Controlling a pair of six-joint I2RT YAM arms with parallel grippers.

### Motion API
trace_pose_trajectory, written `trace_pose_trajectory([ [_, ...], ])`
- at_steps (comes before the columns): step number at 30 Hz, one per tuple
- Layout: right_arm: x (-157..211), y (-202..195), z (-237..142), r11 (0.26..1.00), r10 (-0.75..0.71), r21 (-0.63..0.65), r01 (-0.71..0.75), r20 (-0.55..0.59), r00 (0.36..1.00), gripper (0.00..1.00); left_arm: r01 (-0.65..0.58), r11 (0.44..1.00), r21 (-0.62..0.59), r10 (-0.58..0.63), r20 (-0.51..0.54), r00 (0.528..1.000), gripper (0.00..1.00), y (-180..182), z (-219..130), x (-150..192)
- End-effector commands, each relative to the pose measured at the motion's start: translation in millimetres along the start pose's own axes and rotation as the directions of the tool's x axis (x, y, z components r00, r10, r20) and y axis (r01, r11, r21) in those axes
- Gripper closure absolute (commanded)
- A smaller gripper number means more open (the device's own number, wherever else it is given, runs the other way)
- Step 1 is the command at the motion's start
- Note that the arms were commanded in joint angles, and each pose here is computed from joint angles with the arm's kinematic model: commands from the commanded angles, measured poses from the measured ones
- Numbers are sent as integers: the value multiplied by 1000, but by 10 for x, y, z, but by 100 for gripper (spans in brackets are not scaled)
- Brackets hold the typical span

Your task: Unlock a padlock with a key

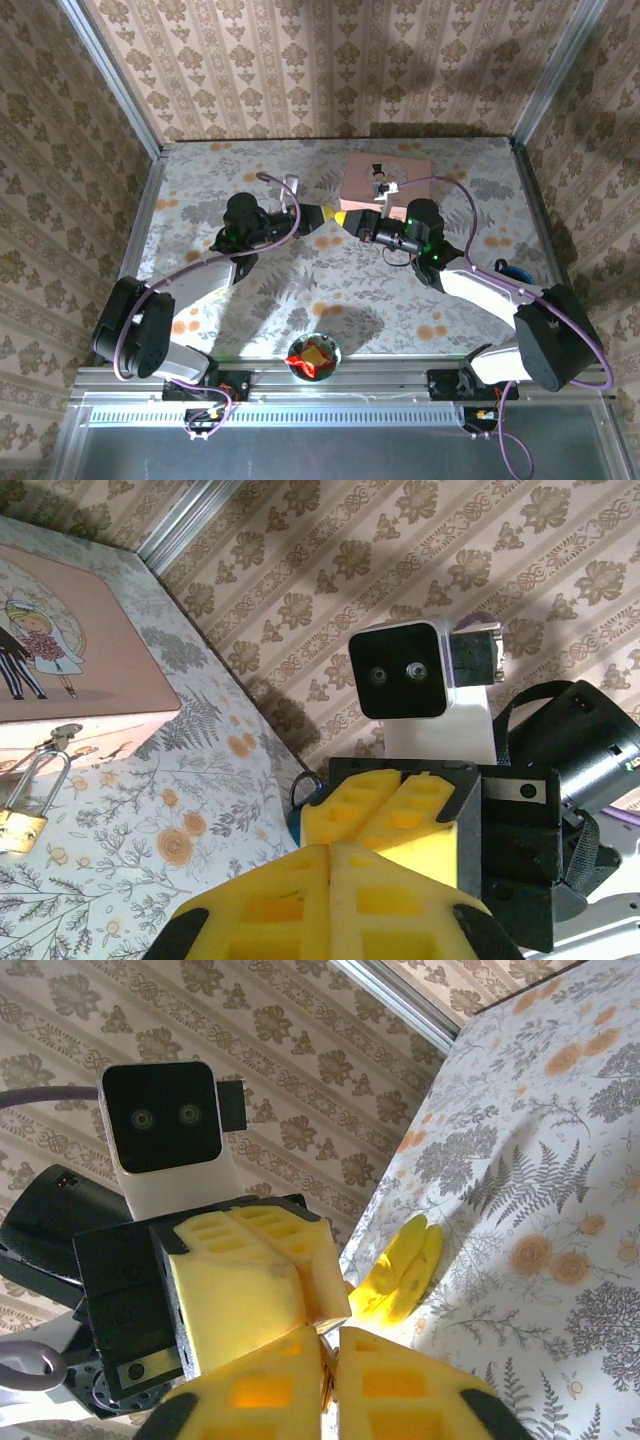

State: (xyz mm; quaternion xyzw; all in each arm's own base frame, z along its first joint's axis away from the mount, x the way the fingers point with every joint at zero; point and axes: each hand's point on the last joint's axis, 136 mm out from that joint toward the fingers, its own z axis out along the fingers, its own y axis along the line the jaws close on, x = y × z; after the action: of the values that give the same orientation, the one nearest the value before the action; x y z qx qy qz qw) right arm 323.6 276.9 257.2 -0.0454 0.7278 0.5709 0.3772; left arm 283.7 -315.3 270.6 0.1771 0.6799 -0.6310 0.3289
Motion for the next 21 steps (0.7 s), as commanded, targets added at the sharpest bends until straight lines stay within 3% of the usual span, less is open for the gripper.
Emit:
trace_pose_trajectory([
  [1, -61, 79, -39, 998, -55, 28, 55, 2, 998, 79, -57, 998, 29, 57, -4, 998, 100, -116, -24, -96],
  [5, -47, 20, -205, 980, -140, 143, 142, -20, 990, 69, -130, 991, -41, 127, -69, 989, 100, -153, -122, -67],
  [7, -38, 110, -286, 970, -202, 132, 204, -29, 979, 63, -182, 980, -80, 171, -125, 977, 100, -197, -168, -41],
  [14, 72, 612, -483, 913, -407, -58, 404, -40, 913, 50, -303, 951, -66, 271, -300, 915, 100, -495, -293, 91],
  [21, 211, 1000, -436, 844, -510, -230, 484, -67, 858, 53, -293, 955, 54, 293, -351, 889, 100, -753, -297, 188],
])
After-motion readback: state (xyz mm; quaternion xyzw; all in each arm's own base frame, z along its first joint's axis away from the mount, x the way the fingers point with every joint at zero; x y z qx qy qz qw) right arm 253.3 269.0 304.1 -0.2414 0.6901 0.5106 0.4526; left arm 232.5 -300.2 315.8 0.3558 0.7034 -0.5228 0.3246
